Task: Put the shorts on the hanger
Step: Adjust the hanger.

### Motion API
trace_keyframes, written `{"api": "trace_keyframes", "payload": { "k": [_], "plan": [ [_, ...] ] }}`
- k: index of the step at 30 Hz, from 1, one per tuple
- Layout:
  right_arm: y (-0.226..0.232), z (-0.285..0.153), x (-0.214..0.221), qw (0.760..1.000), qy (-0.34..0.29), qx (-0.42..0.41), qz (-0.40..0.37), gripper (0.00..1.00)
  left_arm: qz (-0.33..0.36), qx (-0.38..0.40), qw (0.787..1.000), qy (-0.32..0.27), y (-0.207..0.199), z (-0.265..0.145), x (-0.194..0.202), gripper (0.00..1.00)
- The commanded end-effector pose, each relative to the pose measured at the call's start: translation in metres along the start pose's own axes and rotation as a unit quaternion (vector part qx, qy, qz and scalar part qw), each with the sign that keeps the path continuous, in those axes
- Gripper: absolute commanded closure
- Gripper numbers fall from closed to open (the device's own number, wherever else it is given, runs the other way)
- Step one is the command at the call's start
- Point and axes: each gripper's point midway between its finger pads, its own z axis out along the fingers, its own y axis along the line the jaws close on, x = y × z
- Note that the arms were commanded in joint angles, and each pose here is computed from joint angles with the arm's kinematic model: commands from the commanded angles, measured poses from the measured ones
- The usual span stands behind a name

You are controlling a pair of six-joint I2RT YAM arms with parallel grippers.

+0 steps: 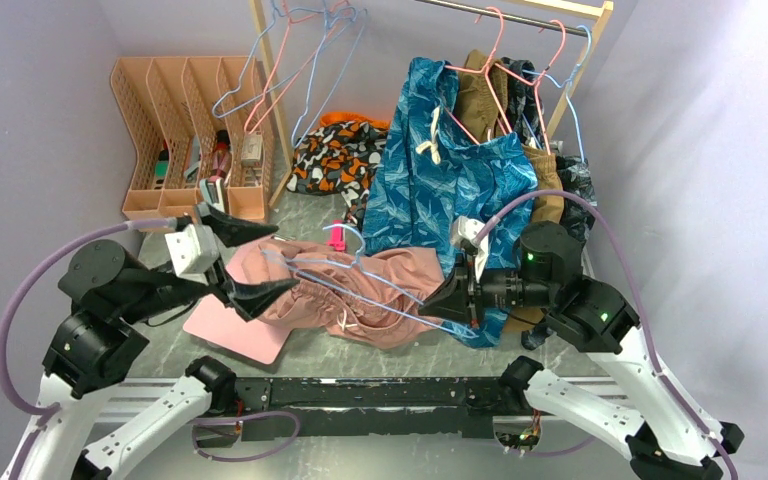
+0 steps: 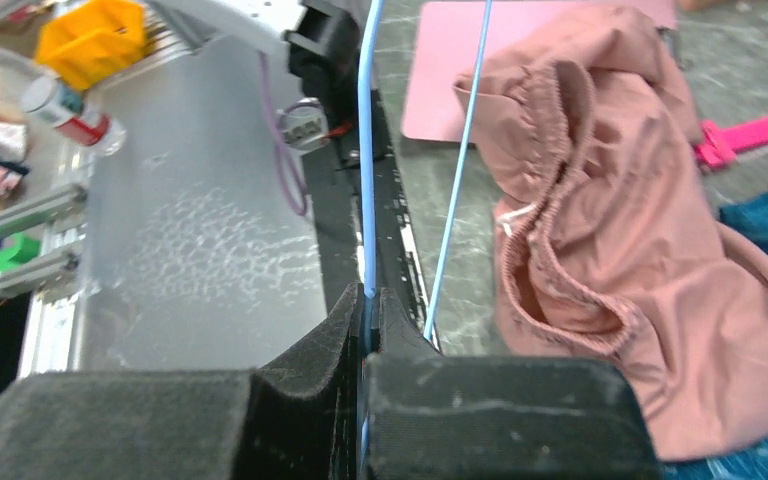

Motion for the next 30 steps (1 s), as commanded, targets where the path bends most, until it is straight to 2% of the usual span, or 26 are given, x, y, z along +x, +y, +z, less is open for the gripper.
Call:
{"api": "trace_keyframes", "payload": {
  "k": [1, 10, 14, 16, 20, 30],
  "plan": [
    [0.034, -0.003, -0.012, 0.994, -0.024, -0.102, -0.033, 1.0, 0.001, 0.149, 0.988, 0.041, -0.046, -0.003, 0.026, 0.07],
    [0.036, 0.005, -0.004, 0.991, -0.015, -0.133, -0.031, 1.0, 0.02, 0.224, 0.974, 0.032, -0.057, 0.008, 0.018, 0.09],
    [0.035, 0.005, -0.008, 0.991, -0.023, -0.129, -0.038, 1.0, 0.012, 0.236, 0.971, 0.045, -0.058, 0.011, 0.028, 0.11],
    [0.034, 0.006, -0.009, 0.991, -0.024, -0.127, -0.041, 1.0, 0.007, 0.243, 0.969, 0.051, -0.06, 0.011, 0.034, 0.16],
    [0.032, 0.008, -0.008, 0.991, -0.02, -0.126, -0.042, 1.0, -0.013, 0.264, 0.962, 0.07, -0.064, 0.014, 0.048, 0.32],
    [0.029, 0.013, -0.01, 0.991, -0.016, -0.129, -0.044, 1.0, -0.021, 0.251, 0.963, 0.097, -0.057, 0.021, 0.072, 0.43]
  ]
}}
